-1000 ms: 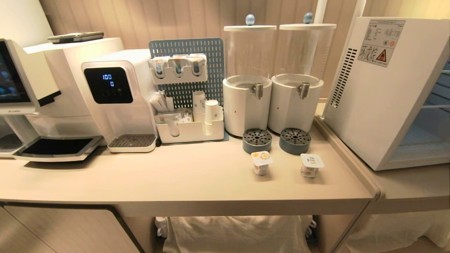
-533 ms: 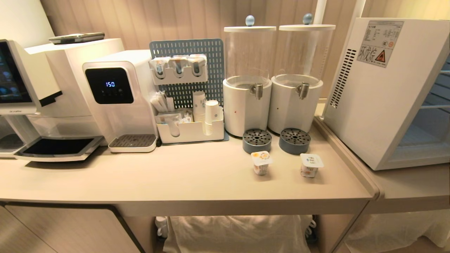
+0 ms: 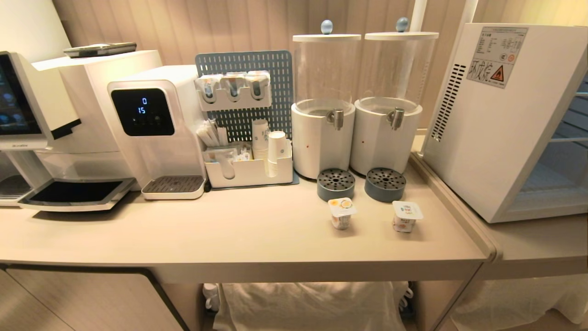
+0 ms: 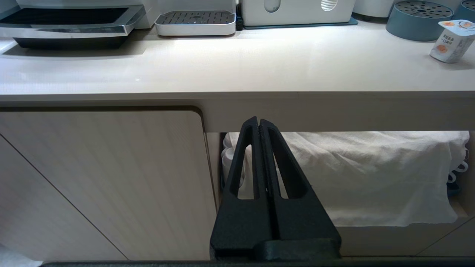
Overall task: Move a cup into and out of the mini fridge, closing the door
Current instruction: Close the freezer door
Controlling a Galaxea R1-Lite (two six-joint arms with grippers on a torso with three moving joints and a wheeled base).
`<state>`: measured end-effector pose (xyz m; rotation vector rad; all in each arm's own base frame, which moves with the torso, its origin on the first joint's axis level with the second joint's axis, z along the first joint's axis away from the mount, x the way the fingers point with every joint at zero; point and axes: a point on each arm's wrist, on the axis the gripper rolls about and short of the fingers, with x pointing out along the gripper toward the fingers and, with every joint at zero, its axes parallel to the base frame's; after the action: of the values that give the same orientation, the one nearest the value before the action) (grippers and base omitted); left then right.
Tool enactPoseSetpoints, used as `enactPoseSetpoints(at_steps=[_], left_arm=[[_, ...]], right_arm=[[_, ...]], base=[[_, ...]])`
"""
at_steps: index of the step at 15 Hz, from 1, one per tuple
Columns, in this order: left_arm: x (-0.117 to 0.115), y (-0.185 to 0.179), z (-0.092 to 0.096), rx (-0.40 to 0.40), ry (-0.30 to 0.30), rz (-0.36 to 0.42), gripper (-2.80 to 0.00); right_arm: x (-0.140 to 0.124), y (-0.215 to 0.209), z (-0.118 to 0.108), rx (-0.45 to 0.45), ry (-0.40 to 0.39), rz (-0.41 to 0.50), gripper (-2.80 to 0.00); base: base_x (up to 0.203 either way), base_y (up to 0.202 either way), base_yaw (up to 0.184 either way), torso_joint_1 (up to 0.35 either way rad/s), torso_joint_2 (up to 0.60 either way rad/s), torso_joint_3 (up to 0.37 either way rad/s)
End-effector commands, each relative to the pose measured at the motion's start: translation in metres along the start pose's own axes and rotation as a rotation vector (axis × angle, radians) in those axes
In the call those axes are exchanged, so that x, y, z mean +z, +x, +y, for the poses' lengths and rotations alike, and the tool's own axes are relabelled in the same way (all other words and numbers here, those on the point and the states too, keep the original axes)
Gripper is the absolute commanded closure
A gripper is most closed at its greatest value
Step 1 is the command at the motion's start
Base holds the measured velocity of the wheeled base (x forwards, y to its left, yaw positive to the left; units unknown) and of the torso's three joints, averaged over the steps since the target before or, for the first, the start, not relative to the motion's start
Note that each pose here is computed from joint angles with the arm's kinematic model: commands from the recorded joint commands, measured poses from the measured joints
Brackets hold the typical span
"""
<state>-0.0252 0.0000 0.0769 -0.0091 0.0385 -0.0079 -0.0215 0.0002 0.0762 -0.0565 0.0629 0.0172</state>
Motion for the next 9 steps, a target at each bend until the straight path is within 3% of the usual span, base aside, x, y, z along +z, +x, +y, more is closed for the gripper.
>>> enactPoseSetpoints(at_steps=[1,5,9], left_arm=[[0.0,0.0,0.0,0.001,-0.001,0.0,0.0],[-0.0002,0.0,0.0,0.0,0.0,0.001,0.0],[0.0,0.0,0.0,0.0,-0.001,0.0,0.0]], right_arm=[[0.0006,0.0017,-0.0001,0.002,0.003,0.024,0.0],[-0.0008,-0.0022,0.0,-0.005,0.035,-0.04,0.0],[-0.0006,-0.0023,0.0,-0.003,0.024,-0.04,0.0]], base=[[0.0,0.0,0.0,0.0,0.0,0.0],[0.0,0.0,0.0,0.0,0.0,0.0],[0.0,0.0,0.0,0.0,0.0,0.0]])
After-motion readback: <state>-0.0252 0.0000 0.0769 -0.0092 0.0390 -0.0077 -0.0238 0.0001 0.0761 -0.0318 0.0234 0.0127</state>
